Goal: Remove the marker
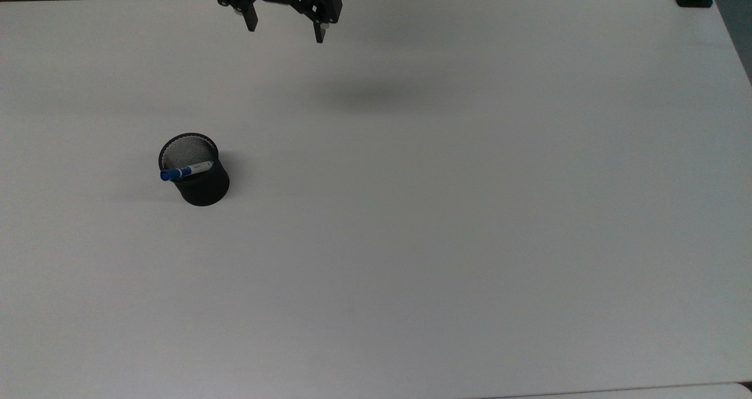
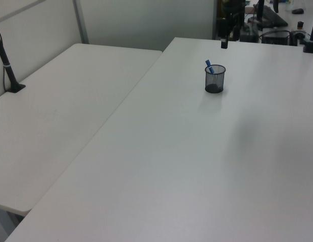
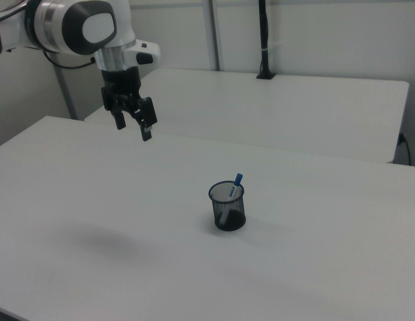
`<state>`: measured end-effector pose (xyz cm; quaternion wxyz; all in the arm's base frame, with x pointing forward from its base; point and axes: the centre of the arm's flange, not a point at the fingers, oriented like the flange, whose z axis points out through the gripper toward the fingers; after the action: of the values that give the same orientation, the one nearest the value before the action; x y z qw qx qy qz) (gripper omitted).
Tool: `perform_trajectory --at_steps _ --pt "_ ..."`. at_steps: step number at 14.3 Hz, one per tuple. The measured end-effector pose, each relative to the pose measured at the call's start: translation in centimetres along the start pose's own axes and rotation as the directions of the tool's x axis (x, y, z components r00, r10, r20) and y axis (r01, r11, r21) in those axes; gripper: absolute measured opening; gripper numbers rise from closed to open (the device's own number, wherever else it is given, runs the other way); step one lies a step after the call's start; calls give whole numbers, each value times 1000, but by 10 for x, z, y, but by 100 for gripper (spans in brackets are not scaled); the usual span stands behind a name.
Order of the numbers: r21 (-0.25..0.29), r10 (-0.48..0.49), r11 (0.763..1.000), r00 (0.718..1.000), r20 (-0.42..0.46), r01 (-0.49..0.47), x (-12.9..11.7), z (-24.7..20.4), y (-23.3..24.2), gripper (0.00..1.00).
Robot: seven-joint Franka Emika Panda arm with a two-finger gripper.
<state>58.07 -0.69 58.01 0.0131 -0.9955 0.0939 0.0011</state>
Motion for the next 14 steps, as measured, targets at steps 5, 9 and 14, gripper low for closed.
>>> perform_trajectory --at_steps 5,9,14 --pt "-1 0 1000 1000 8 0 -1 1 0 100" --pt "-2 0 1000 1000 10 0 -1 1 0 100" --pt "-2 0 1000 1000 10 0 -1 1 0 100"
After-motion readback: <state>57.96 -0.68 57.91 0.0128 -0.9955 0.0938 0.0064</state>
